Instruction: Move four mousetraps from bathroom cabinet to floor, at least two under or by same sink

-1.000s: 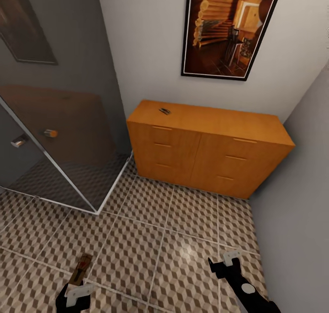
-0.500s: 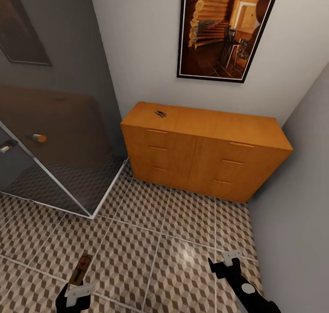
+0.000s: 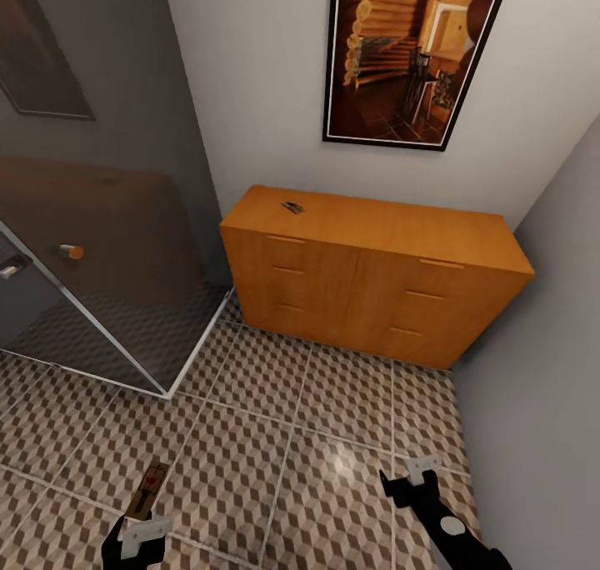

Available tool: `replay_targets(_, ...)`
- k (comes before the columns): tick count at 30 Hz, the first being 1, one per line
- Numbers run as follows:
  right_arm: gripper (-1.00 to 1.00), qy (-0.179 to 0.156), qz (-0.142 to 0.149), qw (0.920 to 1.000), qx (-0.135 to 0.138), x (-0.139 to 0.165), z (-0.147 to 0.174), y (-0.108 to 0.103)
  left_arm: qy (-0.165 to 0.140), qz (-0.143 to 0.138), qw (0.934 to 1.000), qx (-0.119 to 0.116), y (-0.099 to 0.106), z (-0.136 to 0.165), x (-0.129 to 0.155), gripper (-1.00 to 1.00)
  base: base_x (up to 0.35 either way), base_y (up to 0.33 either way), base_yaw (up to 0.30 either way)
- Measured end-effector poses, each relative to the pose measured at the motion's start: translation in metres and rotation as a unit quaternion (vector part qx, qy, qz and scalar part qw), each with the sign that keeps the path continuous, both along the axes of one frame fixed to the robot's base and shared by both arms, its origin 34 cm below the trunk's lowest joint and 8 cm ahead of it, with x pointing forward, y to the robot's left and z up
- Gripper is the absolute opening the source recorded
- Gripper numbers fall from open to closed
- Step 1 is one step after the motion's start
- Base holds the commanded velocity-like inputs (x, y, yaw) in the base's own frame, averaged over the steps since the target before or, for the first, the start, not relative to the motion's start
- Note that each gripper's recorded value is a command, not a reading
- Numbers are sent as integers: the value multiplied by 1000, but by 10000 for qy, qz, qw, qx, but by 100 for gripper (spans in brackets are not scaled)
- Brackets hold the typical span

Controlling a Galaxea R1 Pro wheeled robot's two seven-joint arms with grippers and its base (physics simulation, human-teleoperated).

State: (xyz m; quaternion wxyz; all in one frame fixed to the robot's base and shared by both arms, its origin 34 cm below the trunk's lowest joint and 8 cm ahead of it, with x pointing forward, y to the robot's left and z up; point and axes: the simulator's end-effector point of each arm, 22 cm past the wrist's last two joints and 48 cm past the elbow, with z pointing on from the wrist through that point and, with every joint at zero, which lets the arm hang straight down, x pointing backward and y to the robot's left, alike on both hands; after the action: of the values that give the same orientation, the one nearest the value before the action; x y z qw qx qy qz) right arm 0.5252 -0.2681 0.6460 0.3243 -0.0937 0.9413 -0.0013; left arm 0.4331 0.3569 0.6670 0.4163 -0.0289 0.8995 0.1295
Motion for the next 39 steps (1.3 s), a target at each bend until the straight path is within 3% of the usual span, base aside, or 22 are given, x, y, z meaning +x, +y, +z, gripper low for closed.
replay_targets(6, 100, 97, -43, 9999, 29, -1, -3, 9, 6, 0, 10000, 0, 0, 0, 0, -100, 0, 0, 0)
replay_targets(9, 100, 268, -111, 9995, 83, -2, -6, 40, 14, 1, 10000, -4, -1, -1, 0, -100, 0, 0, 0)
replay_targets(13, 100, 502, 82, 9986, -115, 4, -5, 78, 22, -2, 10000, -11, -2, -1, -1, -100, 0, 0, 0)
replay_targets(17, 100, 750, 236, 9959, -442, 43, 10, 92, 24, -3, 10000, -15, -2, -1, -1, -100, 0, 0, 0)
replay_targets(20, 100, 1049, 289, 9919, -661, 73, 24, 94, 22, -3, 10000, -13, -2, -1, -1, -100, 0, 0, 0)
replay_targets(24, 100, 1133, 438, 9882, -932, 122, 52, 91, 24, -3, 10000, -10, -2, -1, -1, -100, 0, 0, 0)
replay_targets(32, 100, 1268, 570, 9870, -801, 201, 116, 101, 19, -4, 10000, -15, -2, -1, 0, -100, 0, 0, 0)
replay_targets(34, 100, 1197, 470, 9892, -697, 230, 154, 100, 20, -3, 10000, -16, -2, -1, -1, -100, 0, 0, 0)
replay_targets(39, 100, 1101, 195, 9916, -651, 254, 202, 91, 25, -3, 10000, -16, -2, -1, -1, -100, 0, 0, 0)
